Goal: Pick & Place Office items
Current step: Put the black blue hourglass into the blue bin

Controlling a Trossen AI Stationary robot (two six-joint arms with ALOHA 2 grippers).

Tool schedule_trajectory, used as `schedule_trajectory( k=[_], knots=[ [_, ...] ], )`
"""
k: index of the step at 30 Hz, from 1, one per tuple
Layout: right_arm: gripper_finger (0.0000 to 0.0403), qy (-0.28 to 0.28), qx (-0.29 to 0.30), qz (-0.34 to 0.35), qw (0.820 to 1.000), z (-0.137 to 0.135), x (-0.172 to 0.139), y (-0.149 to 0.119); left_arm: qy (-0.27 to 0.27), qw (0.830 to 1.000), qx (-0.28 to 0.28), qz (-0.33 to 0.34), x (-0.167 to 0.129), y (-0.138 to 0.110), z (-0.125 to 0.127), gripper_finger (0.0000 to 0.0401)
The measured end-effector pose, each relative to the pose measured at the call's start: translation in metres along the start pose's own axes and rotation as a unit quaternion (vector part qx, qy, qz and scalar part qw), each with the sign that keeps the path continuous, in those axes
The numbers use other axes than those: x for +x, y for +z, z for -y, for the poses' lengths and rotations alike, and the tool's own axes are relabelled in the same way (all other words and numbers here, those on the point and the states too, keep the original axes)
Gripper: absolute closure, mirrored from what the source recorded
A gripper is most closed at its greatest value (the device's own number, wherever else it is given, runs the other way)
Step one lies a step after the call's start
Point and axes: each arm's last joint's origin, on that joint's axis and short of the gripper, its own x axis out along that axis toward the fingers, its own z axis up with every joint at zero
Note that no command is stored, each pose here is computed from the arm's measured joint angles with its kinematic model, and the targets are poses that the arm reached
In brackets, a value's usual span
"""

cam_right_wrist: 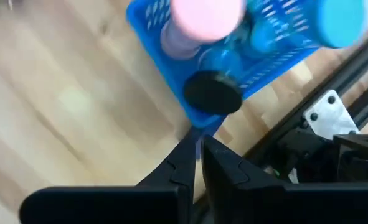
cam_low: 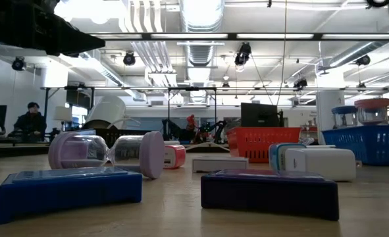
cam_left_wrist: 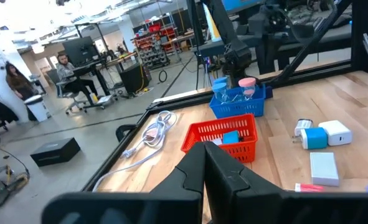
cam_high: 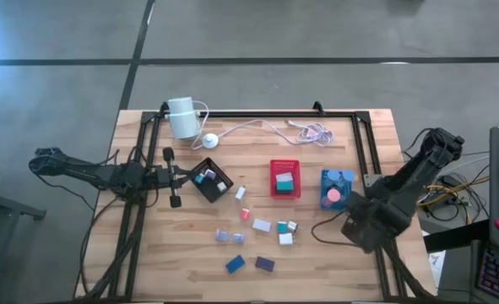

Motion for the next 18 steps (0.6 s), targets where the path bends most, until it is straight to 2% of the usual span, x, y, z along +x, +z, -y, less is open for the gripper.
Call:
schedule_trajectory(
  k=[4, 8, 12, 18],
  knots=[
    [0.0378, 0.025, 0.091, 0.094, 0.991, 0.004, -0.001, -0.014, 0.000, 1.000, 0.020, 0.000, 0.000, 0.000, 0.000, 0.0391],
    [0.0349, 0.035, 0.133, 0.104, 0.985, 0.006, 0.001, -0.022, 0.000, 1.000, 0.029, 0.001, 0.000, 0.000, 0.000, 0.0391],
    [0.0289, 0.037, 0.145, 0.114, 0.982, 0.005, 0.007, -0.027, 0.001, 1.000, 0.027, 0.003, 0.000, 0.001, 0.000, 0.0391],
    [0.0176, 0.028, 0.145, 0.130, 0.981, 0.008, 0.020, -0.029, 0.000, 1.000, -0.005, 0.003, 0.000, 0.001, 0.000, 0.0391]
  ],
)
